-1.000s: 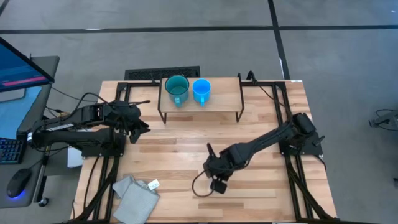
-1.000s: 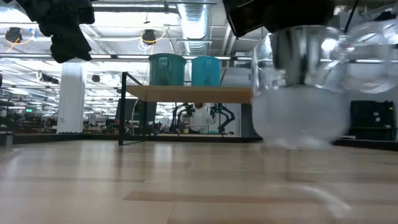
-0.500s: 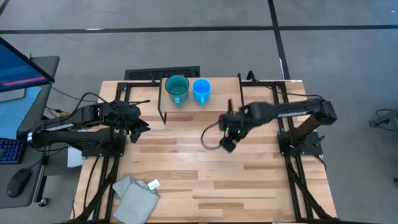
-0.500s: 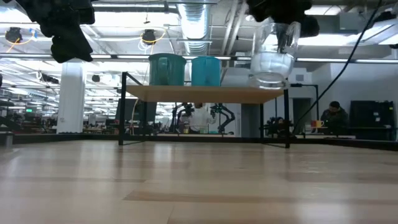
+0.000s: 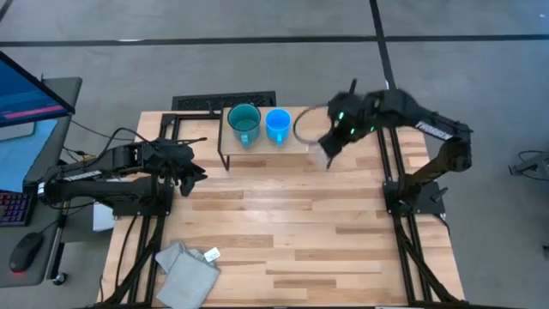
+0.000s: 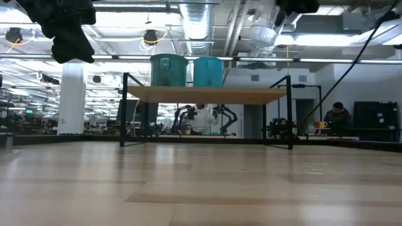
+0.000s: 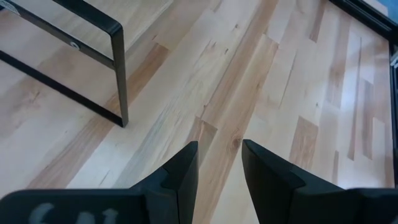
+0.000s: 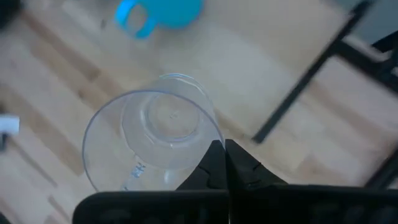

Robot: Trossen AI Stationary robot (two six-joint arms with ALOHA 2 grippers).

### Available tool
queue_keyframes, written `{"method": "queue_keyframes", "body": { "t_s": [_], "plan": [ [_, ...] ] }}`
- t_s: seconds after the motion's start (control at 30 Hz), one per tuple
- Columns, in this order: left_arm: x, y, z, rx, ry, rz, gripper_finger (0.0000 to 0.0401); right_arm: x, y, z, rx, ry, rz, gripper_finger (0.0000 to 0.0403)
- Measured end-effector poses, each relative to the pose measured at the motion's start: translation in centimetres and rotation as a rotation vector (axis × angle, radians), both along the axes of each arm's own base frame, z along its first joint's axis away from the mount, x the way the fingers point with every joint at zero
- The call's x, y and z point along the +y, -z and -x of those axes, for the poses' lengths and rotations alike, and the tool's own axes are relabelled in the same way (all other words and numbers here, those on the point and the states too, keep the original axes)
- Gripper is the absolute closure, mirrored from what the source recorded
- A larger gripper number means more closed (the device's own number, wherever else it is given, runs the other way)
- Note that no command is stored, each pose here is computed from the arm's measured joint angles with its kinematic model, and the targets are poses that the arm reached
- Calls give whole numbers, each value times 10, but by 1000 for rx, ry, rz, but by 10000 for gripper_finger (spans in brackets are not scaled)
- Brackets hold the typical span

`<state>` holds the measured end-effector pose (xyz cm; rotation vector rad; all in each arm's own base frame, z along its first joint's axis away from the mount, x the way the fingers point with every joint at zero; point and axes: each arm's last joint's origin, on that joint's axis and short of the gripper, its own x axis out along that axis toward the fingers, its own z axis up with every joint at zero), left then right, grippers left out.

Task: Stack small to large cups/mugs on shelf
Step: Put the transparent mug on the shelf

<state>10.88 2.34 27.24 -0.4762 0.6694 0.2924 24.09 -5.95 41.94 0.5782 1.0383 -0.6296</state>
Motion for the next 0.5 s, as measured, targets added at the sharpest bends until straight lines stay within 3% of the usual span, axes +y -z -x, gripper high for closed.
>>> {"method": "queue_keyframes", "body": {
  "t_s": [0.13, 0.33, 0.5],
  "plan": [
    [0, 0, 0, -1, -4, 5, 287, -19, -20, 18, -11, 56, 34, 403],
    [0, 0, 0, -1, -5, 6, 287, -39, -26, 28, -22, 101, 61, 403],
    [0, 0, 0, -1, -7, 7, 287, -55, -12, 12, 39, 80, 51, 403]
  ]
}}
